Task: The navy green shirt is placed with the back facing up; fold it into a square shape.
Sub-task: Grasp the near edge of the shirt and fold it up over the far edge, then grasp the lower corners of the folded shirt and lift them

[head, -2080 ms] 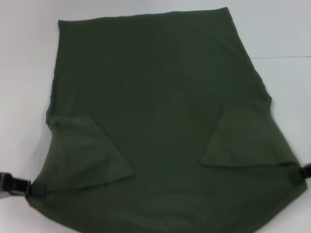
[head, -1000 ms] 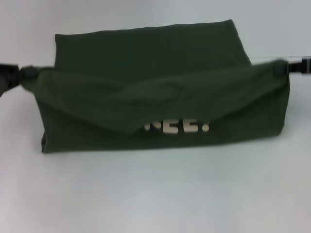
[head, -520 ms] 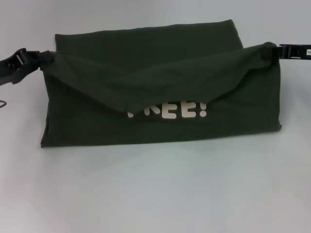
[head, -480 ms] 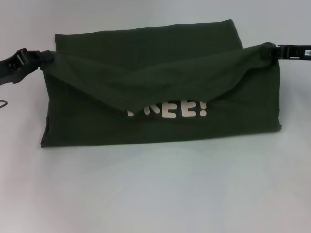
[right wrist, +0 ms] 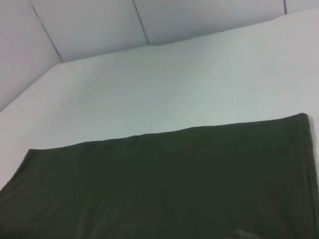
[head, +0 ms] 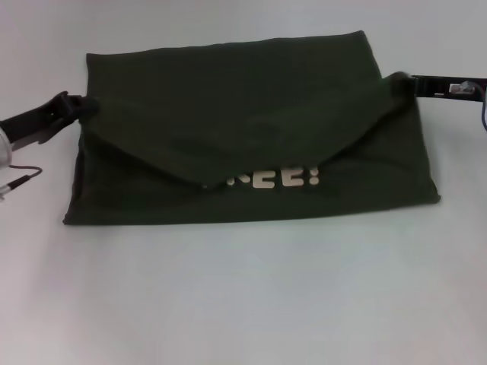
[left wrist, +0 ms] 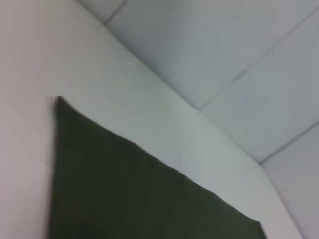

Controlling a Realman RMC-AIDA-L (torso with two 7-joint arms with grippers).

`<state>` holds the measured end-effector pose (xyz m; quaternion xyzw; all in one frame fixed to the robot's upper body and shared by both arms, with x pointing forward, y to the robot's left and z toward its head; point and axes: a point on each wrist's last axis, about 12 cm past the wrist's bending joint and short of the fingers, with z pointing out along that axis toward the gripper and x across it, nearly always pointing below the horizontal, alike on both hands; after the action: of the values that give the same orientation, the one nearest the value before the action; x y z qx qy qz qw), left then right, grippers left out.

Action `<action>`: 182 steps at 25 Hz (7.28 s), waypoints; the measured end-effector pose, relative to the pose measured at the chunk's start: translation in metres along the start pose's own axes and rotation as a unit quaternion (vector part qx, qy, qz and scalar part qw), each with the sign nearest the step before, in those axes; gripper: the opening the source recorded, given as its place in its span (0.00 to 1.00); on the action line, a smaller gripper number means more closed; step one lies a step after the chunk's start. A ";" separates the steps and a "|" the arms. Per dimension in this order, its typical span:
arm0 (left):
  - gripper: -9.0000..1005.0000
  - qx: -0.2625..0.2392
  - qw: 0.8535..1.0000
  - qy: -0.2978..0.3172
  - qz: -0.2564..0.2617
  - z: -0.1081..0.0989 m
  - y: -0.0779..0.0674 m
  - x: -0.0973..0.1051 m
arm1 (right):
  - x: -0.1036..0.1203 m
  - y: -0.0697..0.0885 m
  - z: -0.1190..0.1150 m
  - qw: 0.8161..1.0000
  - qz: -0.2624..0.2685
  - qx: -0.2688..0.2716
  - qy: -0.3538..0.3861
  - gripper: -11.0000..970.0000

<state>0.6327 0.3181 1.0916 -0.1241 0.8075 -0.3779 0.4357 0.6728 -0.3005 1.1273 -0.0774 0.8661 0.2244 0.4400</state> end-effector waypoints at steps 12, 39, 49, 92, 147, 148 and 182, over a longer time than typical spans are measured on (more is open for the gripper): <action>0.30 -0.034 0.997 -0.066 -0.029 -0.012 0.015 -0.014 | -0.005 -0.019 -0.007 0.998 0.021 0.061 -0.024 0.39; 0.71 -0.029 0.978 0.182 0.094 -0.046 0.025 0.012 | 0.016 -0.029 -0.063 0.996 0.018 -0.073 0.051 0.98; 0.71 -0.053 0.975 0.187 0.110 -0.043 0.029 0.015 | 0.017 -0.030 -0.063 0.996 0.021 -0.073 0.053 0.98; 0.61 -0.067 0.963 0.225 0.134 -0.037 0.029 0.028 | 0.022 -0.025 -0.059 0.995 0.013 -0.079 0.064 0.98; 0.02 -0.065 0.961 0.232 0.137 -0.032 0.023 0.022 | 0.040 -0.003 -0.018 0.974 -0.004 0.009 0.224 0.93; 0.02 -0.064 0.961 0.232 0.137 -0.032 0.023 0.022 | 0.042 -0.002 -0.015 0.975 -0.006 0.009 0.222 0.92; 0.02 -0.057 0.962 0.226 0.139 -0.032 0.019 0.017 | 0.049 -0.004 -0.013 0.973 -0.004 0.026 0.228 0.14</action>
<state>0.5997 0.3383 1.0787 0.0539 0.9144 -0.2854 0.2820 0.6350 -0.3071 1.0942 -0.1185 0.9486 0.1770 0.2341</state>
